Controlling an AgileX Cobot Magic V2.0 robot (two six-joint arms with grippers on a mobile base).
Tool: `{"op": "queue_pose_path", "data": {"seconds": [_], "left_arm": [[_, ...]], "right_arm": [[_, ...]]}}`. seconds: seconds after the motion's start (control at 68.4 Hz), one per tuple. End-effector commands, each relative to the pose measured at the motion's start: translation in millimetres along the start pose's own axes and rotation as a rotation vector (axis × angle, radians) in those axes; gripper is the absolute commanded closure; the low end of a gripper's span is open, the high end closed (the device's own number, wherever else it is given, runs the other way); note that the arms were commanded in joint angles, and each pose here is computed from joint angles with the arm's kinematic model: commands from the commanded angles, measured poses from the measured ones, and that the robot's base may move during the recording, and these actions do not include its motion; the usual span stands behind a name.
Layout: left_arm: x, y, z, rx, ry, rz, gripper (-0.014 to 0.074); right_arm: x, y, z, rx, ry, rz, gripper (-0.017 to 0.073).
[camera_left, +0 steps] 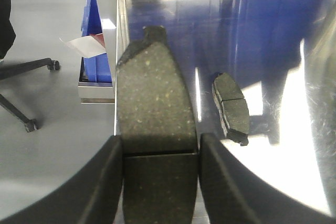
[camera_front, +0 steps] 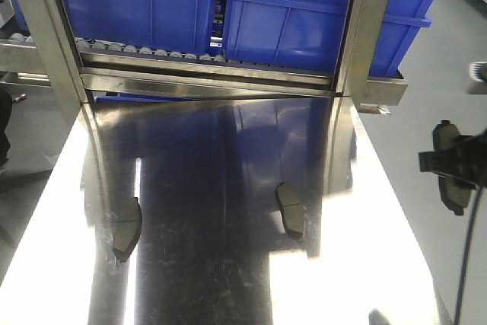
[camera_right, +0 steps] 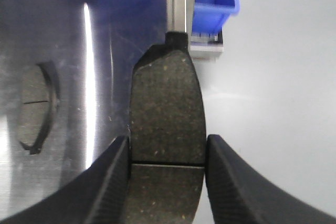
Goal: Move and align brake pads A on conveyor
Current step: 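Close the right gripper on the brake pad and lift it, then turn the base away from the steel table holding both pads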
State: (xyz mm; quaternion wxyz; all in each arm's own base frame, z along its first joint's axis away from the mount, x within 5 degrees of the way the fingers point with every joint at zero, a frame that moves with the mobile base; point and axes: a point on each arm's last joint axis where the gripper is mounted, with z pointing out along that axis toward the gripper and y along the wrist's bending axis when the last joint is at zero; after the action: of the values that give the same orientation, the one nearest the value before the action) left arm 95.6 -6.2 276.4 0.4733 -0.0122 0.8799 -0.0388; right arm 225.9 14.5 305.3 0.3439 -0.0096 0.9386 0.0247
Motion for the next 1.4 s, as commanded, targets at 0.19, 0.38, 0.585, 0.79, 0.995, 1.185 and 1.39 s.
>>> {"op": "queue_pose_path", "data": {"seconds": [0.19,0.38,0.585,0.79,0.995,1.185,1.39], "left_arm": [[-16,-2.3,-6,0.018,-0.116,-0.006,0.0600],[-16,-2.3,-6,0.018,-0.116,-0.006,0.0600],[-16,-2.3,-6,0.018,-0.116,-0.006,0.0600],[-16,-2.3,-6,0.018,-0.116,-0.006,0.0600],[-16,-2.3,-6,0.018,-0.116,-0.006,0.0600],[-16,-2.3,-6,0.018,-0.116,-0.006,0.0600],[-16,-2.3,-6,0.018,-0.116,-0.006,0.0600]], "right_arm": [[44,-2.2,-44,-0.010,-0.309,0.007,0.0565],[80,-3.4,-58,-0.008,-0.402,-0.017,0.0565],[99,-4.1,-67,-0.011,-0.507,-0.017,0.0565],[100,-4.6,-68,-0.004,-0.514,-0.027,0.0565],[100,-4.6,-68,-0.003,-0.513,-0.027,0.0565],[100,-4.6,-68,-0.003,-0.513,-0.027,0.0565],[100,-4.6,-68,-0.003,-0.512,-0.027,0.0565]]}}
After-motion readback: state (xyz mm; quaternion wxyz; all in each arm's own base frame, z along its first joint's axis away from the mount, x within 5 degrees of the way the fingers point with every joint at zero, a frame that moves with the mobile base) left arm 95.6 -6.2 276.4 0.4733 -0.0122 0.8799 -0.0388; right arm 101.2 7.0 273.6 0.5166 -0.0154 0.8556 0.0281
